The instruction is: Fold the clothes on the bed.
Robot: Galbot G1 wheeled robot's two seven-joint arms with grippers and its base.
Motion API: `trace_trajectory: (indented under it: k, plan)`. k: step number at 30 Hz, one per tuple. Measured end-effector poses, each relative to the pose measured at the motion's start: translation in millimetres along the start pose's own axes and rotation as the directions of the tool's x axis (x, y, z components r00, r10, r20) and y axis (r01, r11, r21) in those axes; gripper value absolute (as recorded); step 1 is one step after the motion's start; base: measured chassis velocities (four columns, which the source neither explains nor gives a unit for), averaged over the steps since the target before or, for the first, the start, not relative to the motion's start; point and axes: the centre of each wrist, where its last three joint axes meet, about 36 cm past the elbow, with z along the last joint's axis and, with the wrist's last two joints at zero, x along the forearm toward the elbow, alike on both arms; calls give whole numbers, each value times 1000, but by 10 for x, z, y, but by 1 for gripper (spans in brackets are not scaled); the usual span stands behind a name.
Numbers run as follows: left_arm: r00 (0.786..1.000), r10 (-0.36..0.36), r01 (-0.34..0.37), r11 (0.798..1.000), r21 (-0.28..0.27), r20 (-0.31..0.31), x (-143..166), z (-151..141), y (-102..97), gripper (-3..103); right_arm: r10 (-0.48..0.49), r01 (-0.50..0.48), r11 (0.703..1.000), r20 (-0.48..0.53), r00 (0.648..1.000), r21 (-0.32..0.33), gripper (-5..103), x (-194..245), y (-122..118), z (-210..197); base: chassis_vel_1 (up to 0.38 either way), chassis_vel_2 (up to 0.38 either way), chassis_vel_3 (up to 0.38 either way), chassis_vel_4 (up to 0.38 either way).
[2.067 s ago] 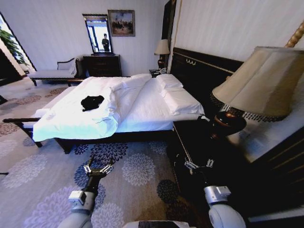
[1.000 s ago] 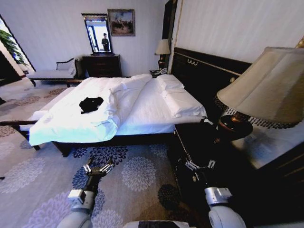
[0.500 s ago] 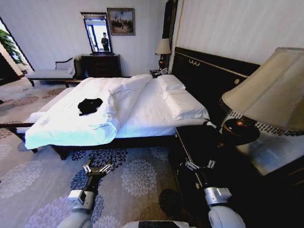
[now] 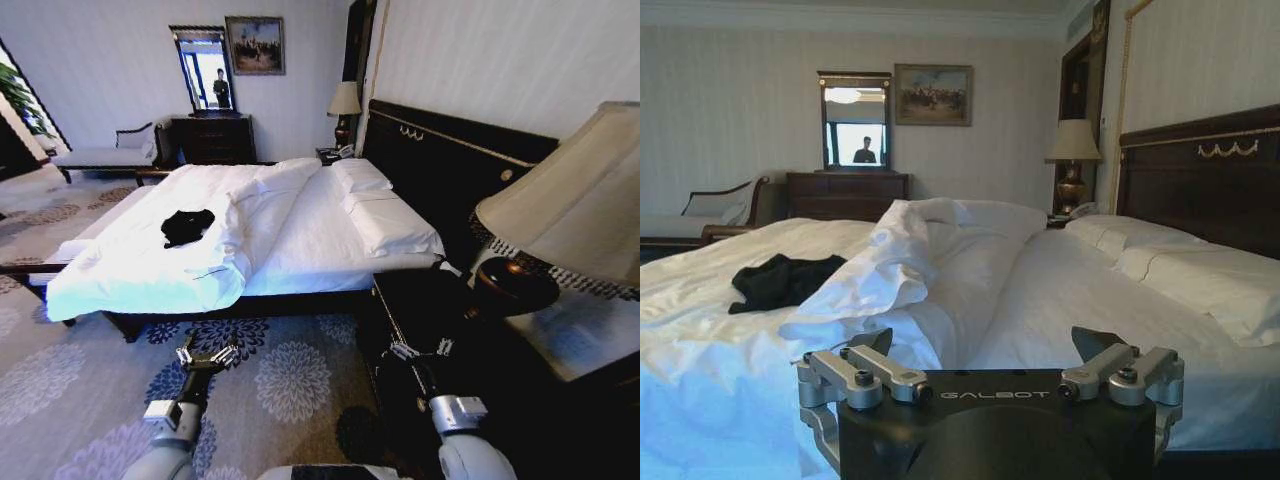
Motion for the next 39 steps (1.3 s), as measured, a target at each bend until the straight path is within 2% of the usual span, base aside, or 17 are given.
trace_trajectory:
  k: [13, 21, 31, 39]
  plan:
    - [1000, 0, 0, 1000, -3, 1, 12, -11, -27, 100, -1, 1, 1000, 3, 1000, -2, 100, -4, 2, 4, -54, 64, 58, -66]
    - [1000, -28, 28, 1000, -6, -6, 53, 4, -19, 100, -10, 10, 1000, -1, 1000, -9, 100, -43, 12, 50, -63, 60, 60, -64]
    - [999, -45, 43, 998, 39, 31, 0, -38, -122, 100, -6, 7, 1000, -16, 1000, 10, 100, -18, -11, 64, -82, 71, 60, -72]
    - [999, -29, 28, 999, 25, 21, 42, -3, -151, 100, -6, 6, 1000, -33, 999, 11, 100, 48, 35, 118, -71, 61, 60, -67]
